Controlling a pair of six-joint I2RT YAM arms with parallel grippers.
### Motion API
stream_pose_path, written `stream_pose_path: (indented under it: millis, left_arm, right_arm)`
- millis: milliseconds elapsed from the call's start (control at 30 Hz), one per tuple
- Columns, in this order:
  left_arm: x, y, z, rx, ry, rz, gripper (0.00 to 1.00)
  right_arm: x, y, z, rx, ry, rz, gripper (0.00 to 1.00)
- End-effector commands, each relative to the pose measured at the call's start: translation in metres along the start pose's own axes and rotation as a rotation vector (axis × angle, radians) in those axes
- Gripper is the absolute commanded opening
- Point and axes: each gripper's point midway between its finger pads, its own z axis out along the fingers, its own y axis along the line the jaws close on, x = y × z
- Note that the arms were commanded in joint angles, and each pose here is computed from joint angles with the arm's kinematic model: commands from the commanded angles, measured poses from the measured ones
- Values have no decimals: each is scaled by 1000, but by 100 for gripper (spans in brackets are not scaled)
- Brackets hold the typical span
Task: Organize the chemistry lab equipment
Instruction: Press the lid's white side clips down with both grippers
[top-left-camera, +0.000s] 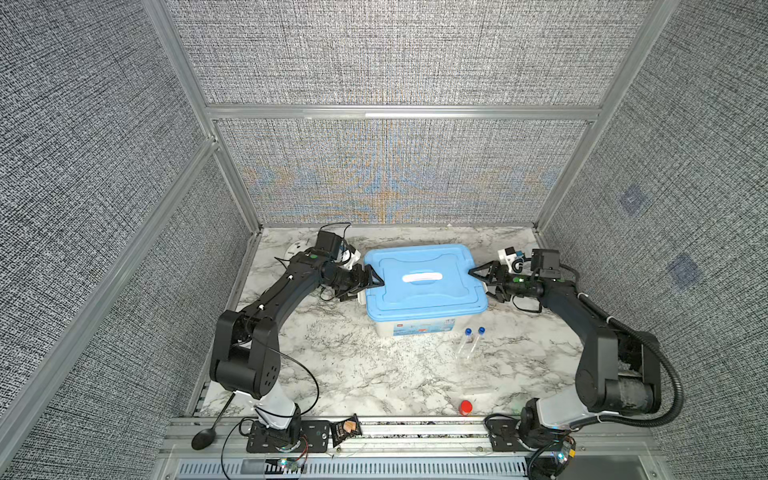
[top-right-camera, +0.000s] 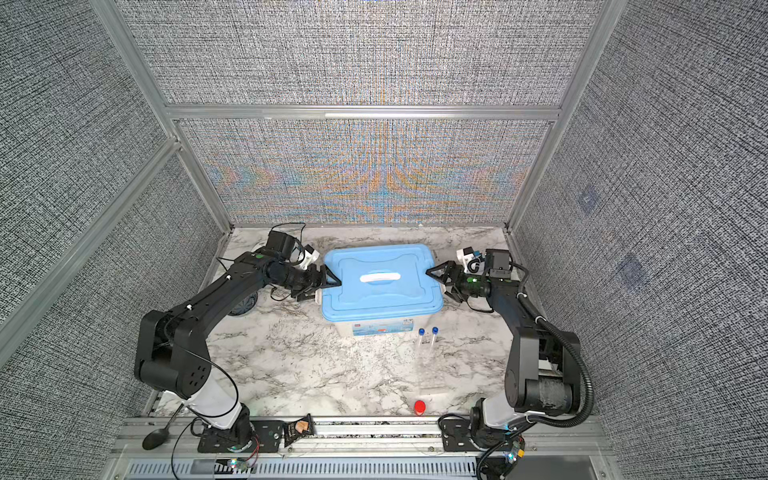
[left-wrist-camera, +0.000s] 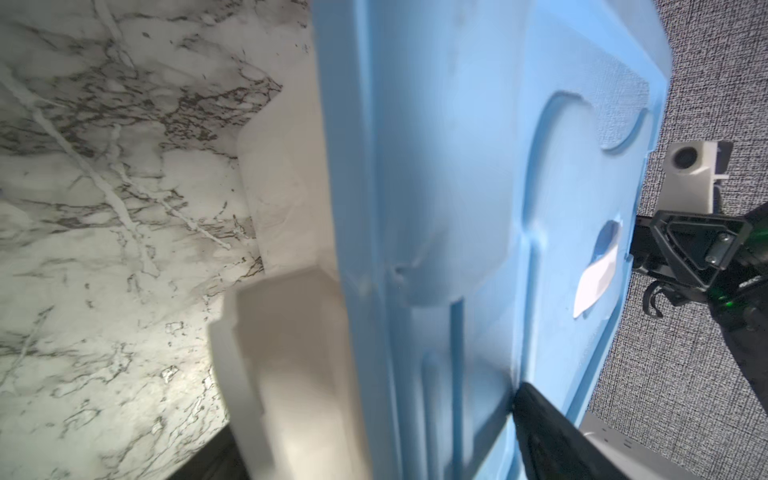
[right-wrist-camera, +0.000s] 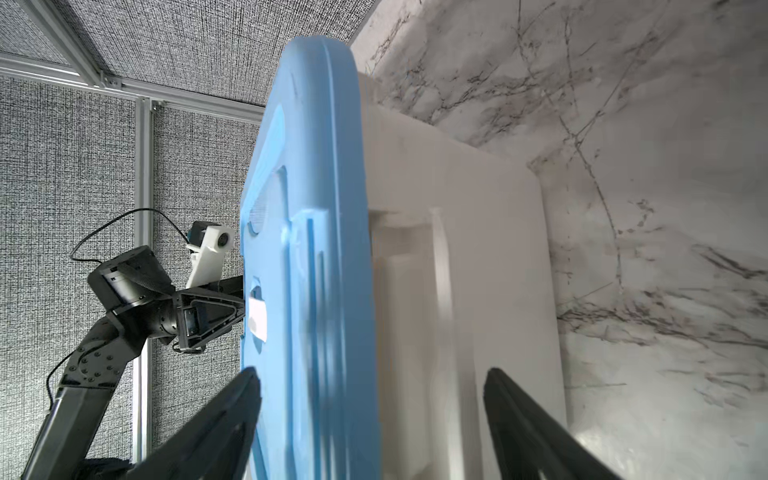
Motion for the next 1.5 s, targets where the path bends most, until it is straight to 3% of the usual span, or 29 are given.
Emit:
stream_pose_path:
  millis: [0, 200, 633, 1167, 1467]
  left_arm:
    - [-2, 9, 1, -52, 1, 25, 82]
    - [-4, 10, -4, -93, 4, 19, 75]
    - [3, 5, -8, -220, 47, 80, 67]
    - [4, 9, -30, -376, 46, 84, 64]
    - [2, 15, -39, -446, 43, 62, 62]
  right_arm:
    - [-7, 12, 2, -50, -22, -20, 77]
    - [-9, 22, -3, -17, -46, -64, 72]
    - [8, 27, -6, 358, -4, -276, 58]
    - [38, 30, 15, 723, 157, -542, 51]
    - [51, 48, 43, 673, 201, -560, 51]
